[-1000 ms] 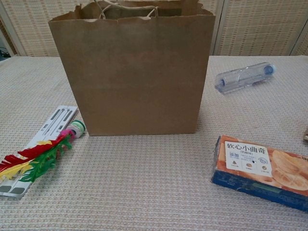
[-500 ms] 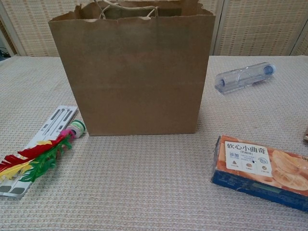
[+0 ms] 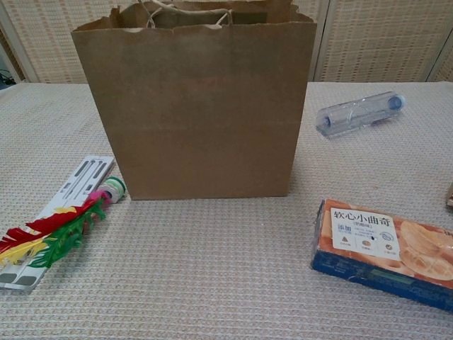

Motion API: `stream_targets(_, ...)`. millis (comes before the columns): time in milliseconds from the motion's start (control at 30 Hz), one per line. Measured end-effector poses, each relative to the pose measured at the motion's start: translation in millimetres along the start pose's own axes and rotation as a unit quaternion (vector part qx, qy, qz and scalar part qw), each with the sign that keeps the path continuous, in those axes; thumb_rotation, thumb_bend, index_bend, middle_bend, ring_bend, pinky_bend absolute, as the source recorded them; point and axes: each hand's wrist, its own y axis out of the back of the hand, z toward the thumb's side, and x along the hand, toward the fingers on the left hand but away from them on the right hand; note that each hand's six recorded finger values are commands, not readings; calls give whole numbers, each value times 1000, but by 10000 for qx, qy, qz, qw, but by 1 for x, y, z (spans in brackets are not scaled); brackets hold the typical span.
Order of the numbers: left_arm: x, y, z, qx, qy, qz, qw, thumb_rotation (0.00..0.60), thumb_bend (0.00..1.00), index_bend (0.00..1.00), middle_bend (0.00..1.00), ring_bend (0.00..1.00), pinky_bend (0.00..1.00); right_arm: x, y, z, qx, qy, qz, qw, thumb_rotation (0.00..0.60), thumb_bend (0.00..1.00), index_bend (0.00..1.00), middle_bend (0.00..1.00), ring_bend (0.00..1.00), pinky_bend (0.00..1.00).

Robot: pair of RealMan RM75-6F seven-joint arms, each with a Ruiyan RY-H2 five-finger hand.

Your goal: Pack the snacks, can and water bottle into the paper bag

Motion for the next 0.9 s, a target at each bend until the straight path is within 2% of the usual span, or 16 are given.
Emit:
stream_targets(33, 0, 0, 0, -3, -2, -2, 10000, 600, 369, 0, 0, 0, 0, -1, -1, 2, 40, -11, -7, 10000, 600, 142, 29, 62, 54, 288)
stream_targets(100, 0, 0, 0, -7, -8, -9, 10000, 600, 369, 0, 0, 0, 0, -3, -1, 5, 122, -8, -66, 9999, 600, 220, 165, 181, 190, 432)
stream_targets(167, 0, 0, 0, -14, -14, -13, 10000, 600, 370, 0, 0, 0, 0, -3, 1, 6, 139, 25, -166, 9998, 600, 309, 406, 345, 401, 642)
stream_targets(233, 0, 0, 0, -15, -19, -15, 10000, 600, 370, 0, 0, 0, 0, -3, 6, 8, 134, 98, -337, 9993, 600, 342, 543, 446, 510, 715)
stream_targets(267, 0, 0, 0, -14, -19, -16, 10000, 600, 370, 0, 0, 0, 0, -2, 8, 8, 116, 138, -423, 9989, 600, 348, 581, 475, 533, 725)
stream_targets(467, 0, 0, 0, -6, -14, -11, 10000, 600, 369, 0, 0, 0, 0, 7, 33, 4, -356, 377, -865, 9949, 600, 354, 601, 491, 539, 736)
stream_targets(633, 0, 0, 0, 6, -9, -3, 10000, 600, 369, 0, 0, 0, 0, 20, 70, -7, -1053, 506, -1157, 9864, 600, 355, 601, 491, 539, 737)
stream_targets(767, 0, 0, 0, 12, -1, 3, 10000, 600, 369, 0, 0, 0, 0, 38, 111, -11, -1659, 742, -1501, 9718, 600, 355, 602, 491, 539, 737)
stream_targets(900, 0, 0, 0, 24, 4, 6, 10000, 600, 370, 0, 0, 0, 0, 70, 159, -5, -2224, 1177, -1933, 9483, 600, 355, 604, 492, 539, 737)
